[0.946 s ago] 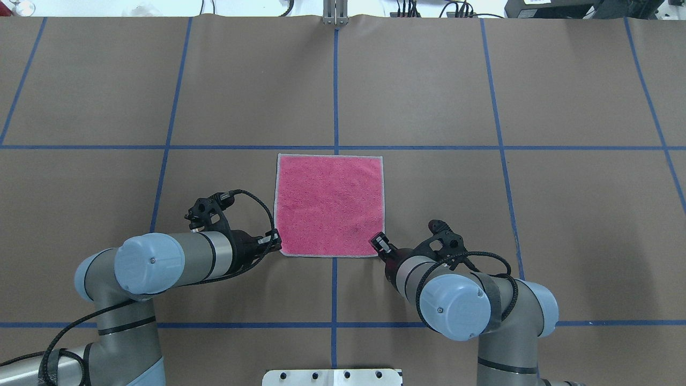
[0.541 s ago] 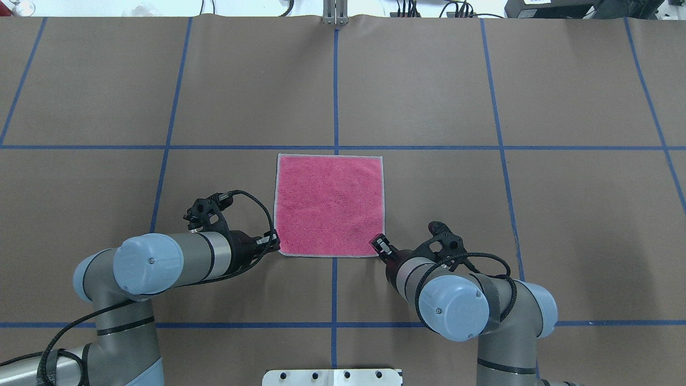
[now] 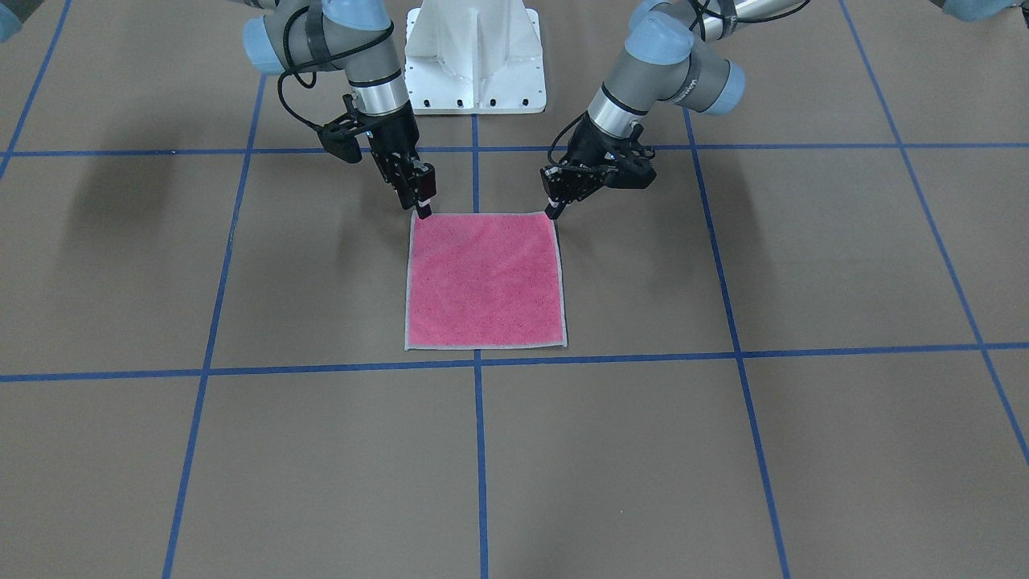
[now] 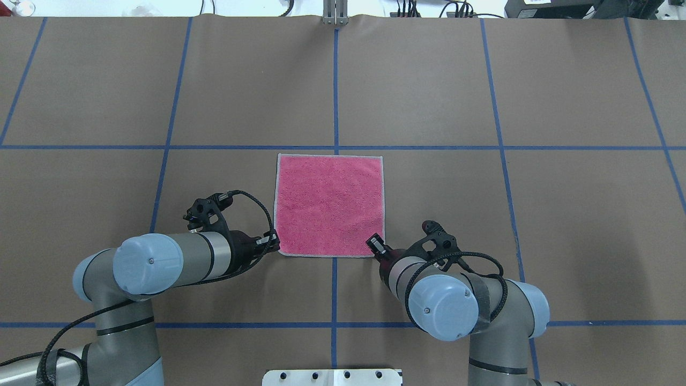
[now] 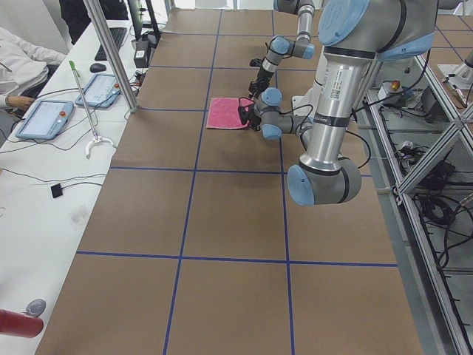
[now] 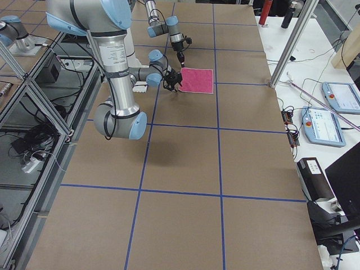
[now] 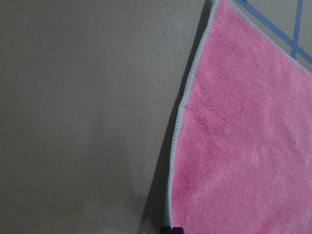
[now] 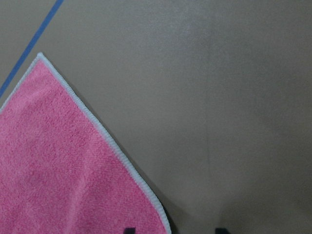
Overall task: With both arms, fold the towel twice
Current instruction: 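Lower the left gripper onto its corner while the right gripper aligns on its corner, then grasp both near corners and lift them up and away from the robot, then lay the held edge onto the far edge and open both grippers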
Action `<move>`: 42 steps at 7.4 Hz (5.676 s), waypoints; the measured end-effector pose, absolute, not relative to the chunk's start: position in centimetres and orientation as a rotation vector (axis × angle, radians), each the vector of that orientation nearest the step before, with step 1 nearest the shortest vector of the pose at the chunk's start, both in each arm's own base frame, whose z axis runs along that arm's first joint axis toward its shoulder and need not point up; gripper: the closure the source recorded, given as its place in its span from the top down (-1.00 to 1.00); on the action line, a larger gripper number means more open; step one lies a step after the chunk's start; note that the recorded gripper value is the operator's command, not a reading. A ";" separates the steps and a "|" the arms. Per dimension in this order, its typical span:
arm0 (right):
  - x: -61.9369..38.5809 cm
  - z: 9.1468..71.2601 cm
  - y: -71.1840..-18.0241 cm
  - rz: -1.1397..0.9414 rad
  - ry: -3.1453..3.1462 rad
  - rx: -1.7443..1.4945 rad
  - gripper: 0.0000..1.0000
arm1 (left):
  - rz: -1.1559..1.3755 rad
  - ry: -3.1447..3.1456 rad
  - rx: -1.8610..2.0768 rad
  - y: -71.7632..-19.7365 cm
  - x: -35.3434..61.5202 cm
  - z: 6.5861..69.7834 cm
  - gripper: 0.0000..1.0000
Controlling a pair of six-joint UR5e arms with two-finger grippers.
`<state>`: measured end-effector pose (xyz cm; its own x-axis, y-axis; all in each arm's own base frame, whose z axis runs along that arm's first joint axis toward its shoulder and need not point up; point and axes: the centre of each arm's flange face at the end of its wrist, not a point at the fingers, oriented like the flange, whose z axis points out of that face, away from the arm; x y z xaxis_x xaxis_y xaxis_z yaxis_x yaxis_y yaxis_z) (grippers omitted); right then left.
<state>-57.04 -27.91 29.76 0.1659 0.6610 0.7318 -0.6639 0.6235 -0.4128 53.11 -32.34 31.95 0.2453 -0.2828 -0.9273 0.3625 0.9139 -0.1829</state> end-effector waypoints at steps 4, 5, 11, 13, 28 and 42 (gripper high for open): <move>-57.4 30.2 -28.0 0.942 -1.027 0.009 -1.00 | -0.441 1.248 0.074 -32.4 53.2 31.9 -1.00; -57.5 30.3 -28.0 0.945 -1.026 0.012 -1.00 | -0.441 1.248 0.074 -32.4 53.2 31.9 -1.00; -54.0 27.3 -28.5 0.970 -1.108 0.021 -1.00 | -0.429 1.308 0.074 -31.9 51.5 29.2 -1.00; -51.0 27.1 -27.5 0.963 -1.131 0.010 -1.00 | -0.425 1.339 0.075 -31.5 50.4 27.9 -1.00; -51.6 28.6 -35.4 1.038 -1.071 0.134 -1.00 | -0.520 1.304 0.148 -38.7 51.1 27.5 -1.00; -53.3 27.9 -40.0 1.013 -1.035 0.193 0.81 | -0.543 1.254 0.182 -42.4 52.6 29.1 0.82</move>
